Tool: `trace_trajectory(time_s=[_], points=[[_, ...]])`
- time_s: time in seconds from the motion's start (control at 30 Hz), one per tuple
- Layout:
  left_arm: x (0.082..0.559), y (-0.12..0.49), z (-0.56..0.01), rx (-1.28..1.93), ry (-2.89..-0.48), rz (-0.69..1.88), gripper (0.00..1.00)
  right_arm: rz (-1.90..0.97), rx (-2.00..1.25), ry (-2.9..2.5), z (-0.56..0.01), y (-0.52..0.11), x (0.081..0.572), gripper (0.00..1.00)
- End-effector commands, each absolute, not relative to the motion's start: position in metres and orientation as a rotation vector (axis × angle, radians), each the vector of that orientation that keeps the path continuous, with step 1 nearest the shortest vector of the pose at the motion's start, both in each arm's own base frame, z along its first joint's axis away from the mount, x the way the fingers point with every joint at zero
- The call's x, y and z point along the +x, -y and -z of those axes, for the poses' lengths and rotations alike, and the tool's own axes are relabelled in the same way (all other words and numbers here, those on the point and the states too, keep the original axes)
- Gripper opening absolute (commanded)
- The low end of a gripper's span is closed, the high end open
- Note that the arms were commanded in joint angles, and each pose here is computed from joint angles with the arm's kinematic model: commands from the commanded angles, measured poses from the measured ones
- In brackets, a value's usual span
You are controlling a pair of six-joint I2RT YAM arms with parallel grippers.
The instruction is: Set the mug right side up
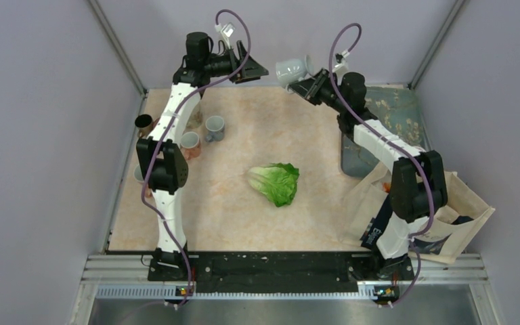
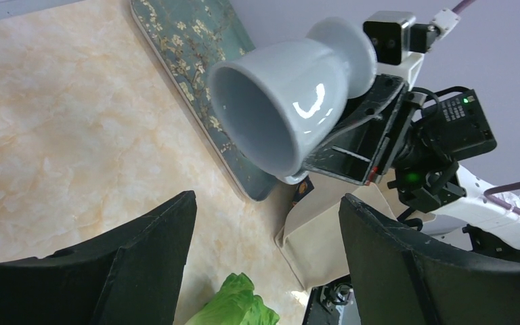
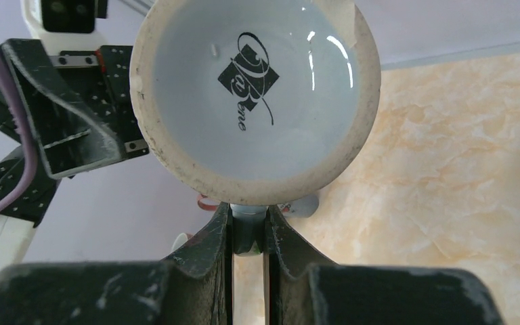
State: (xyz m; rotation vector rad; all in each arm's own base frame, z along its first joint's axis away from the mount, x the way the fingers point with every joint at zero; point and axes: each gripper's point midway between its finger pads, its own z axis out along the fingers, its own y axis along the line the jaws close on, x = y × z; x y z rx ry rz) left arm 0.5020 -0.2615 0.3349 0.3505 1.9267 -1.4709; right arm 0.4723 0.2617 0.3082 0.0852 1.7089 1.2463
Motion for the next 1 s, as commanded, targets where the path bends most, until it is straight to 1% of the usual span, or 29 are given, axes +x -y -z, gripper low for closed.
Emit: trace_trajectory(time_s=[0.0,0.4,0.77,0.97], points=[[0.485,0.26,-0.377,0.423,-1.821,1.455,0.82,-1.302,-0.009,-1.501,-0.377,-0.271,0.473,0.0],[0.485,0.26,-0.377,0.423,-1.821,1.455,0.82,-1.404,-0.008,-1.518,-0.361,-0.301,0.478,0.0],[0.485,0.26,-0.377,0.423,-1.821,1.455,0.82,-1.43,-0.009,-1.507,-0.362,-0.305,0.484,0.0],[0.485,0.26,-0.377,0.423,-1.821,1.455,0.82,-1.326,0.002,-1.54,-0.36,-0.294,0.489,0.0]])
